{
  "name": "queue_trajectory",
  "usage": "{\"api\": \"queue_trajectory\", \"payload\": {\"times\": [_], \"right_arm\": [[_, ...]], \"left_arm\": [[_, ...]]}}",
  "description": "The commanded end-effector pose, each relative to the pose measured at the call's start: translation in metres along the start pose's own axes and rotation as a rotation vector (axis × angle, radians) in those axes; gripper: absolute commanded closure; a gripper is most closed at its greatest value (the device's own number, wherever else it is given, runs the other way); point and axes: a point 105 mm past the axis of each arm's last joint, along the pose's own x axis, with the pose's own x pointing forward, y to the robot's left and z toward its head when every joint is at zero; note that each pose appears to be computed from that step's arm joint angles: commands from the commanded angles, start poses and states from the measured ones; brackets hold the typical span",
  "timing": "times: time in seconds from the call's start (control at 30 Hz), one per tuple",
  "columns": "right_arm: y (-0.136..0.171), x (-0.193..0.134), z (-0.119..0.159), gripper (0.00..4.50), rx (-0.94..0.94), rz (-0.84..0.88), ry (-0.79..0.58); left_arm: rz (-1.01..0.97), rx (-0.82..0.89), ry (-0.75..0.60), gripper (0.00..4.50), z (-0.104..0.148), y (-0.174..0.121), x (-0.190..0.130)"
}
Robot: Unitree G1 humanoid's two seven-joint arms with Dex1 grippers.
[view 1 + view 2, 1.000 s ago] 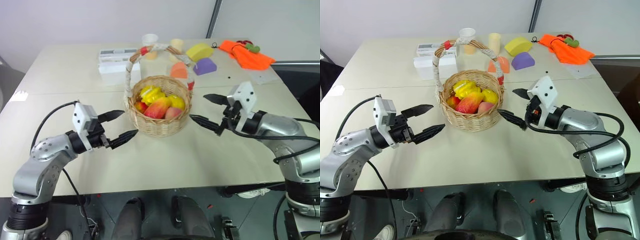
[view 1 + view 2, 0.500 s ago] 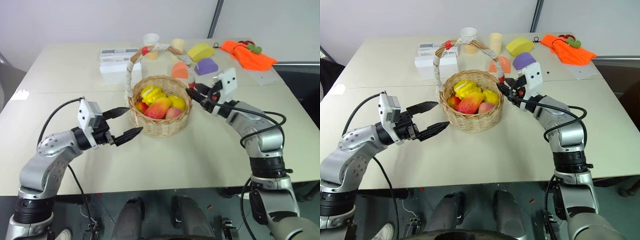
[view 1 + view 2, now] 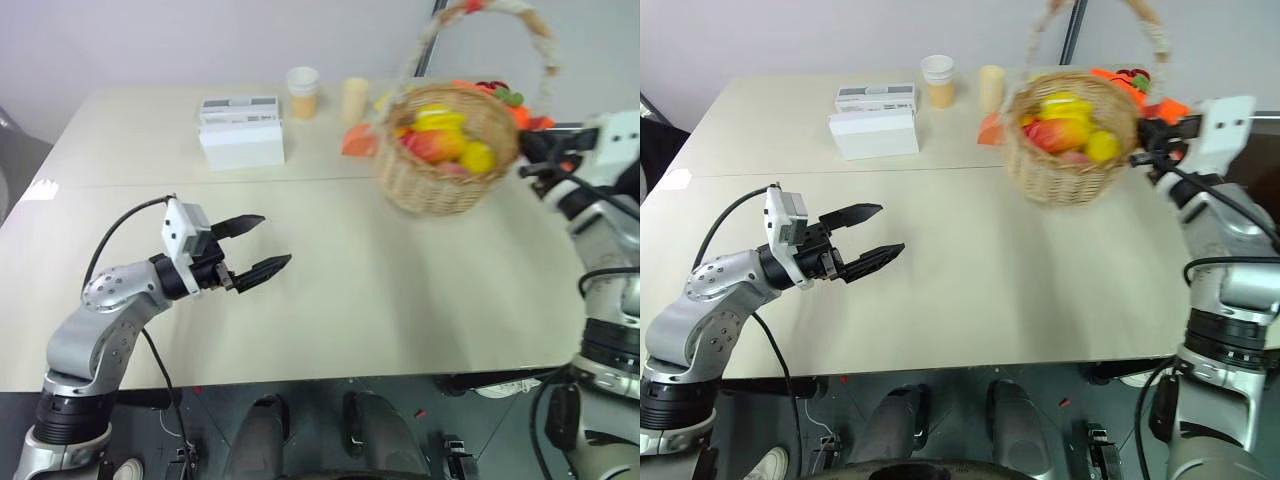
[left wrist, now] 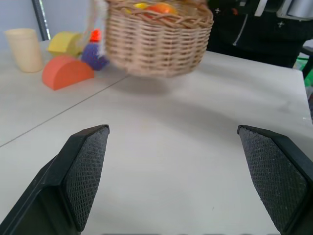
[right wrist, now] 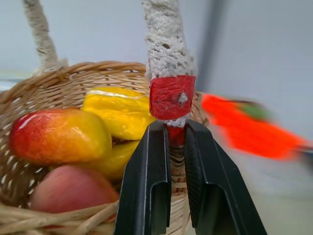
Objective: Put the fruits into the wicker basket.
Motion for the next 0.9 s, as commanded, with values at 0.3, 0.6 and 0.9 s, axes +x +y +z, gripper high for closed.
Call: {"api": "queue_trajectory", "payload": {"times": [0.3, 0.6, 0.9], "right_arm": [[-0.041, -0.019, -0.009, 0.52, -0.044, -0.120, -0.013], [-0.002, -0.069, -0.033, 0.52, -0.085, 0.228, 0.052], [0.098, -0.086, -0.061, 0.52, -0.092, 0.669, 0.112]], "left_arm": [[0.019, 0.030, -0.013, 0.00, 0.003, 0.006, 0.000], [0.307, 0.002, 0.086, 0.00, -0.033, 0.047, -0.047], [0.571, -0.024, 0.182, 0.00, -0.075, 0.065, -0.104]]}}
